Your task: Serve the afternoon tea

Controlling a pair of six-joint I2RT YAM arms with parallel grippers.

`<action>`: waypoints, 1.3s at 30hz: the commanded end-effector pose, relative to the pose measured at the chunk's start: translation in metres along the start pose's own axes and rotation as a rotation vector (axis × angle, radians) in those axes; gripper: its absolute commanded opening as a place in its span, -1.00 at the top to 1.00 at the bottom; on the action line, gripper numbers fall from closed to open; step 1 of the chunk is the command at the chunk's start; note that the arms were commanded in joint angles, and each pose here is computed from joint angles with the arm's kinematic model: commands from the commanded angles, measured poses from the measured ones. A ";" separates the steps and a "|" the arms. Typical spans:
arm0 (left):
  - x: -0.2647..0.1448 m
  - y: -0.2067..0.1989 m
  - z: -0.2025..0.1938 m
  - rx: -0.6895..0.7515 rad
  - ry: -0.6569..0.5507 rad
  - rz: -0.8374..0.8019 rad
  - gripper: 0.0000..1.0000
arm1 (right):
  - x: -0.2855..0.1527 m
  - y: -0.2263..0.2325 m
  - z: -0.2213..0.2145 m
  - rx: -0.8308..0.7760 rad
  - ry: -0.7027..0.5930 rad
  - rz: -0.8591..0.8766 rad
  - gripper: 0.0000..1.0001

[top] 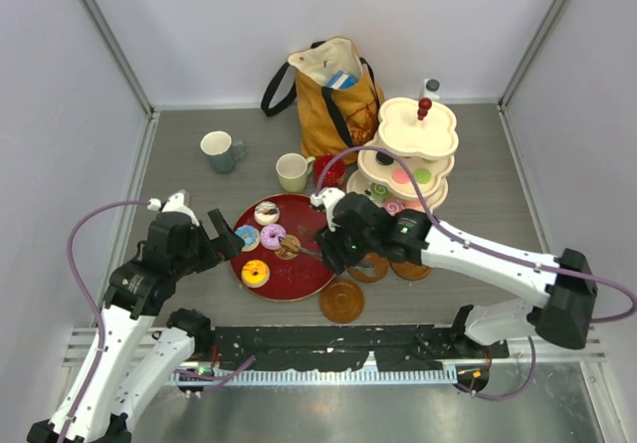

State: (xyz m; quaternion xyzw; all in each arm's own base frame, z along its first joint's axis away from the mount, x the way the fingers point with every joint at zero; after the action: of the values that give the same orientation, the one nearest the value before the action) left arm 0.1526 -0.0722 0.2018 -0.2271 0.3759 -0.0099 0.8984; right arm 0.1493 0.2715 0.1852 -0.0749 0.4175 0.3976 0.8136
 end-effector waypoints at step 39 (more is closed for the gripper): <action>-0.010 0.002 0.011 0.008 -0.076 -0.004 -0.99 | 0.053 0.015 0.075 -0.164 -0.116 -0.157 0.10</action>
State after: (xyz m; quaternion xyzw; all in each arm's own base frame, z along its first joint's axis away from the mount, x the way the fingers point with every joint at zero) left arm 0.1514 -0.0683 0.2050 -0.2209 0.3621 -0.0091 0.9056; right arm 0.2005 0.3472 0.1417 -0.2185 0.3927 0.3778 0.8095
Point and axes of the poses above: each gripper's point midway between its finger pads, its own x axis out along the fingers, its own y axis along the line the jaws close on, z = x × y, the point moved 3 cm from there along -x, back along the fingers, and after that the axes turned 1 degree about x, right-handed, at the moved point
